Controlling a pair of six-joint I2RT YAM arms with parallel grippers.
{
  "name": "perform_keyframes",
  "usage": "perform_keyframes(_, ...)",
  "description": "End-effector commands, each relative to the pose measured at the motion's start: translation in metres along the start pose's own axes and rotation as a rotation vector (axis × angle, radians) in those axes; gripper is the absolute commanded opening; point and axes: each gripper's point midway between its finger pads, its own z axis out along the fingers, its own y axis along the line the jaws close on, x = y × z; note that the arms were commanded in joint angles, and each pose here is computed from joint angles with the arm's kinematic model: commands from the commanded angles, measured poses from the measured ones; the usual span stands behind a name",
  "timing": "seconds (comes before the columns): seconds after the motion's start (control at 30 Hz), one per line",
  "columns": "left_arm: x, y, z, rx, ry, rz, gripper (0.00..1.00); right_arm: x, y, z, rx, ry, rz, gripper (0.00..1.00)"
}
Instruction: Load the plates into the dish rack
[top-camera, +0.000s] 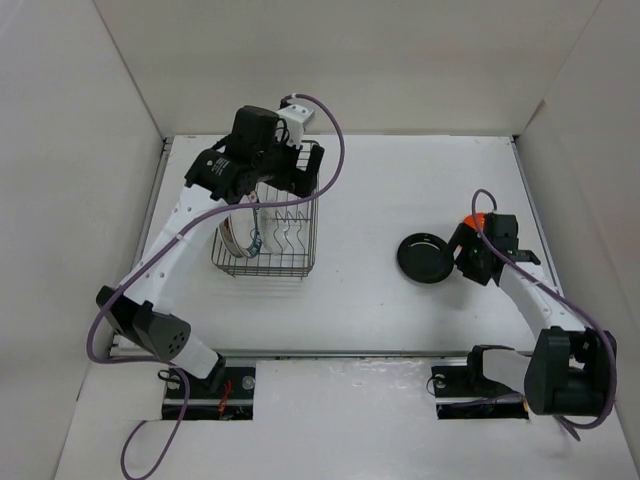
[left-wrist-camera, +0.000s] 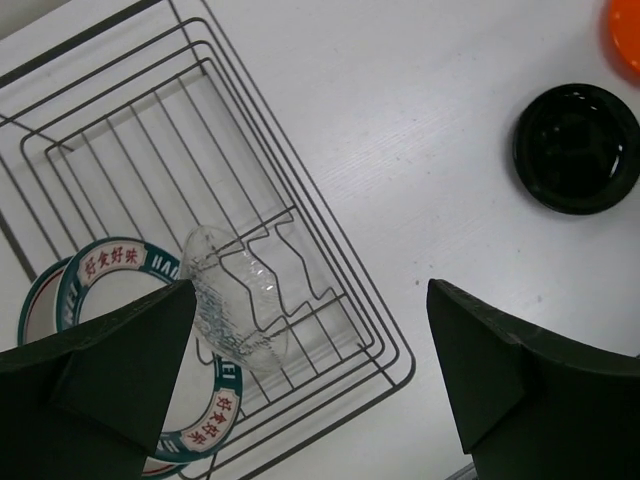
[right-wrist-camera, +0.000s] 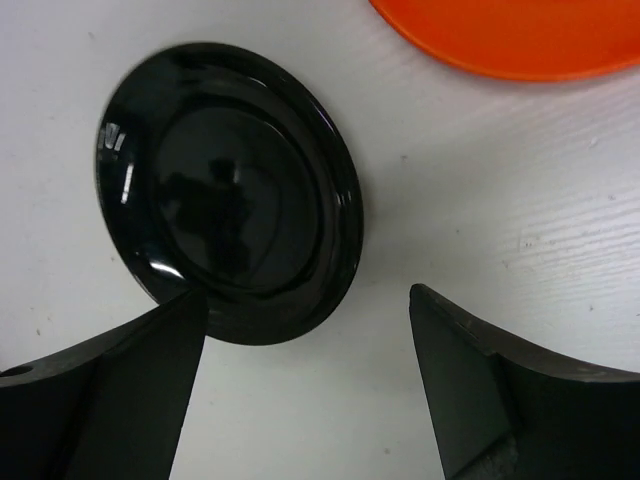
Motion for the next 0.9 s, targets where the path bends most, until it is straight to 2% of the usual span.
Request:
perform_keyframes(0.0, -0.018, -0.023, -0.005, 0.135, -0.066, 0.055, 1.00, -0.007, 0.007, 0.005, -0.049, -0.011, 0.030, 0.85)
perform_keyframes(0.4, -0.025, -0.031, 0.009, 0.192, -0.056, 0.082, 1.00, 0.013, -0.013, 0.044, 0.026, 0.129, 0.068, 0.73)
perform_keyframes(0.5, -0.026, -0.031, 0.014, 0.192, -0.050, 0.082, 1.00, 0.021, -0.014, 0.051, 0.019, 0.162, 0.074, 0.50)
perform_keyframes(0.53, -0.030, -0.031, 0.012, 0.192, -0.061, 0.083, 1.00, 0.021, -0.014, 0.051, 0.019, 0.162, 0.074, 0.37)
perform_keyframes(0.6, -0.027, -0.031, 0.016, 0.192, -0.050, 0.082, 1.00, 0.023, -0.020, 0.054, 0.045, 0.178, 0.084, 0.17)
perform_keyframes(0.63, -0.027, -0.031, 0.016, 0.192, -0.050, 0.082, 1.00, 0.020, -0.019, 0.056, 0.044, 0.177, 0.084, 0.17)
perform_keyframes(0.67, -0.026, -0.031, 0.020, 0.192, -0.041, 0.080, 1.00, 0.020, -0.019, 0.055, 0.043, 0.177, 0.075, 0.00)
perform_keyframes(0.77, -0.023, -0.030, 0.025, 0.193, -0.030, 0.079, 1.00, 0.015, -0.019, 0.056, 0.051, 0.173, 0.074, 0.00)
perform_keyframes(0.87, -0.022, -0.026, 0.032, 0.186, -0.018, 0.072, 1.00, 0.003, 0.001, 0.041, -0.036, 0.127, 0.065, 0.00)
